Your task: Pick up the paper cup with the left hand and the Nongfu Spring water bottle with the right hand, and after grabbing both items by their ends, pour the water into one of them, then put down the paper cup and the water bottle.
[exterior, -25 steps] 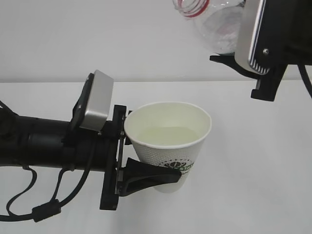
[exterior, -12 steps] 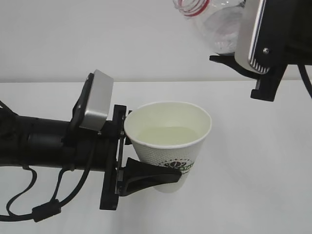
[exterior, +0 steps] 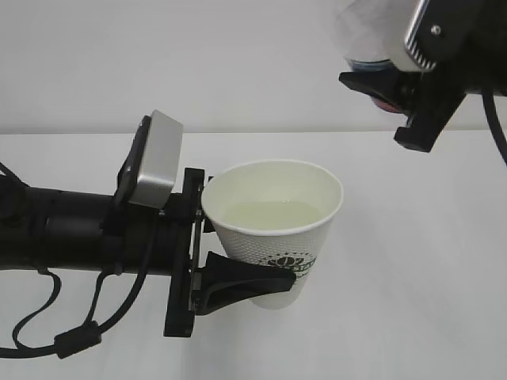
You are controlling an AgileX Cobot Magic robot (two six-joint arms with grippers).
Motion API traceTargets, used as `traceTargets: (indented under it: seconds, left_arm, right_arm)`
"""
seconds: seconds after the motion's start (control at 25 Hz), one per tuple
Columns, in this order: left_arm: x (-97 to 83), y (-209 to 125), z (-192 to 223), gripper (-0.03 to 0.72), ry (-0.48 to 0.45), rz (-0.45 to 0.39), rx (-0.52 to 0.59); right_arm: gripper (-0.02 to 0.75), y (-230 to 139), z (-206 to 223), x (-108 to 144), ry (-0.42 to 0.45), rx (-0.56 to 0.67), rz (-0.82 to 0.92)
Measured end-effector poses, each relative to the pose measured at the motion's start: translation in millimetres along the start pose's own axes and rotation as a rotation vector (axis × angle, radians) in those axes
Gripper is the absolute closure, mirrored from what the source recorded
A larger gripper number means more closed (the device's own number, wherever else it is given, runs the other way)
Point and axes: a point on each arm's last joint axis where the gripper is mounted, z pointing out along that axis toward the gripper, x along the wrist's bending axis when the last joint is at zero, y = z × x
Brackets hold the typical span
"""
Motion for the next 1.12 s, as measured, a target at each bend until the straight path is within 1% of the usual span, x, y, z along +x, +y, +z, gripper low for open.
traceTargets:
  seconds: [0.12, 0.24, 0.68, 0.88, 1.0, 1.12]
  left_arm:
    - [0.0, 0.0, 0.0, 0.196, 0.000, 0.000, 0.000]
    - [0.2, 0.1, 0.0, 0.196, 0.002, -0.001, -0.001]
    - [0.9, 0.5, 0.0, 0.196, 0.009, -0.006, -0.005]
    - [0.9, 0.5, 0.0, 0.196, 0.009, -0.006, -0.005]
    - [0.9, 0.5, 0.0, 0.196, 0.009, -0.006, -0.005]
    - [0.9, 0.5, 0.0, 0.196, 0.009, -0.006, -0.005]
  right_arm:
    - [0.269, -3.5, -0.1, -3.6, -0.042, 0.037, 0.113]
    - [0.269, -5.6, -0.3, -5.4, -0.066, 0.057, 0.176]
    - [0.269, -6.3, -0.4, -6.1, -0.077, 0.060, 0.272]
    - [0.269, -7.7, -0.6, -7.2, -0.085, 0.067, 0.286]
    - [0.269, -15.4, -2.1, -12.6, -0.110, 0.091, 0.299]
    - [0.269, -30.0, -5.8, -22.6, -0.157, 0.134, 0.339]
